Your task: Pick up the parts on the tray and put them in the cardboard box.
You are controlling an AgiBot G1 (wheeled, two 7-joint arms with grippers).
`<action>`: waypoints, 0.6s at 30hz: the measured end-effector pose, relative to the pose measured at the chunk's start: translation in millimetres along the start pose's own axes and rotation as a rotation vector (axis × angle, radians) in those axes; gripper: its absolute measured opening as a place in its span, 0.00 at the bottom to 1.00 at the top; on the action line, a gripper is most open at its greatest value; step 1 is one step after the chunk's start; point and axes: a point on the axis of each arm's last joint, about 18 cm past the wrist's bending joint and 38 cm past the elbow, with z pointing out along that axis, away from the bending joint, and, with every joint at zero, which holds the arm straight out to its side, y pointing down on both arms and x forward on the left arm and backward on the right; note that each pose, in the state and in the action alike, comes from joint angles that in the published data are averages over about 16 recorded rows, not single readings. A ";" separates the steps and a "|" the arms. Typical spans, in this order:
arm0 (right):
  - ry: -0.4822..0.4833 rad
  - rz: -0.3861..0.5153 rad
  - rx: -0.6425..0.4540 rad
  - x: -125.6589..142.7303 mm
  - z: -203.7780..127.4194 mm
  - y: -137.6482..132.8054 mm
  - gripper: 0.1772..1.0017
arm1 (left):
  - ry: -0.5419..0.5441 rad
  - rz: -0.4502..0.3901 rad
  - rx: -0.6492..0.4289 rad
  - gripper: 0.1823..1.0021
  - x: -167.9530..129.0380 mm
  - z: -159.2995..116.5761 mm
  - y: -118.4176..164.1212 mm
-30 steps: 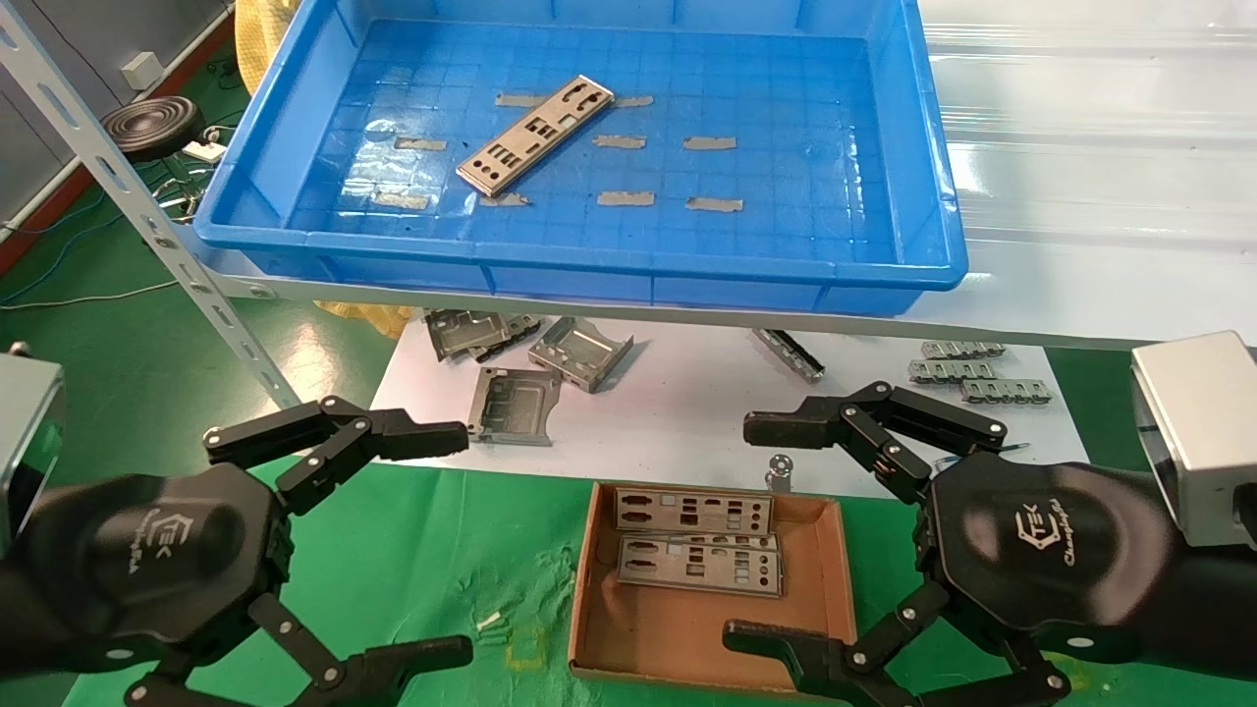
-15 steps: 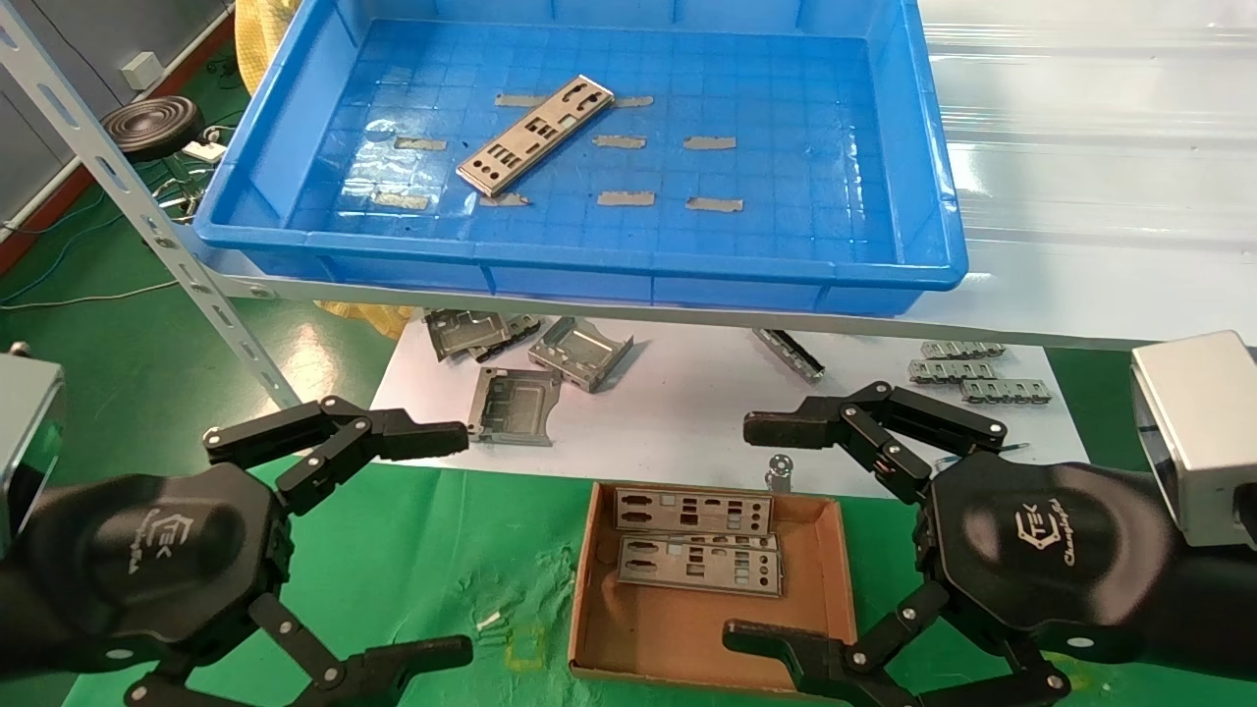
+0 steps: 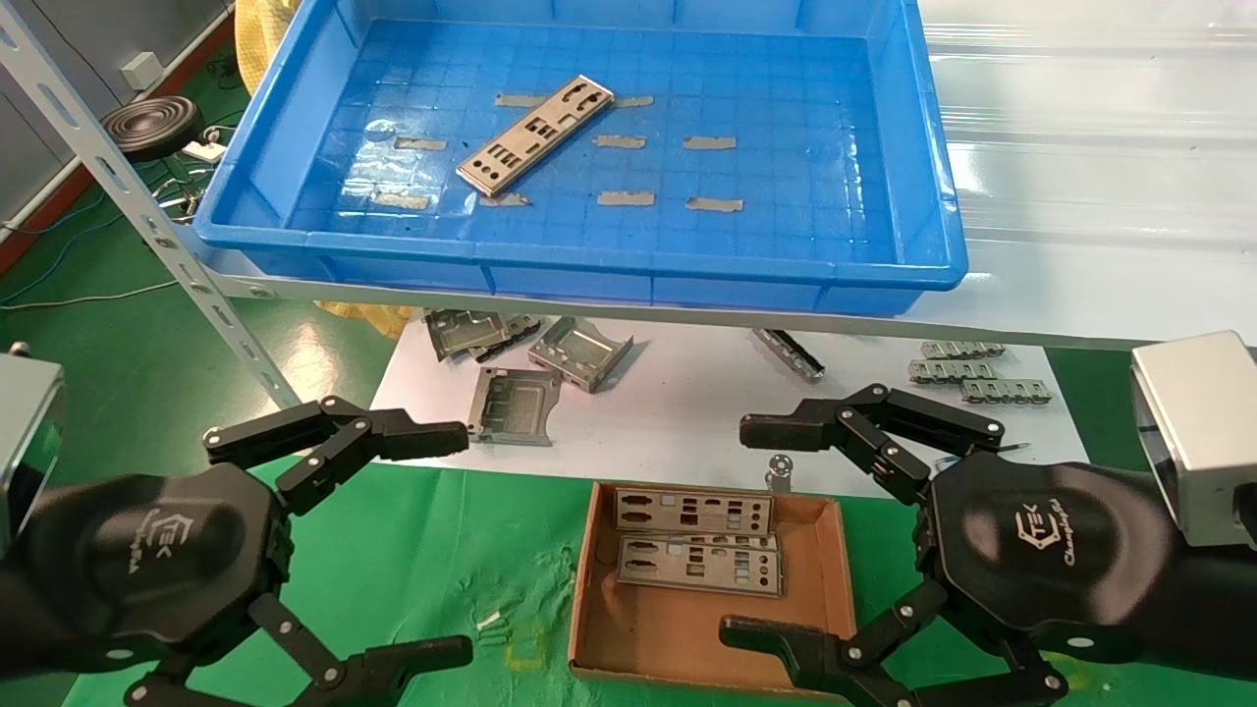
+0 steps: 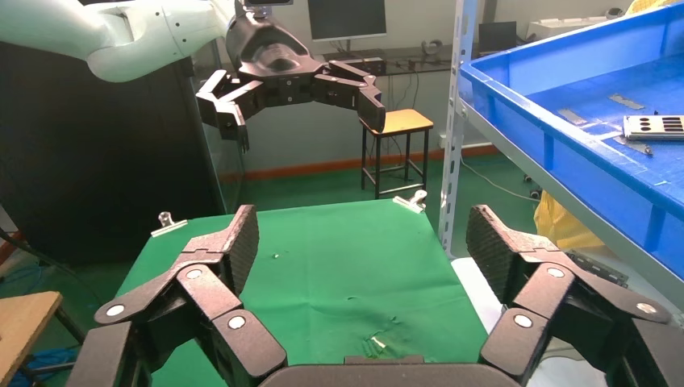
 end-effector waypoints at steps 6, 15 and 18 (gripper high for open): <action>0.000 0.000 0.000 0.0 0.0 0.0 0.91 | 0.000 0.000 0.000 1.00 0.0 0.0 0.0; 0.000 0.000 0.000 0.0 0.0 0.0 0.82 | 0.000 0.000 0.000 1.00 0.0 0.0 0.0; 0.000 0.000 0.000 0.0 0.0 0.0 0.81 | 0.000 0.000 0.000 1.00 0.0 0.0 0.0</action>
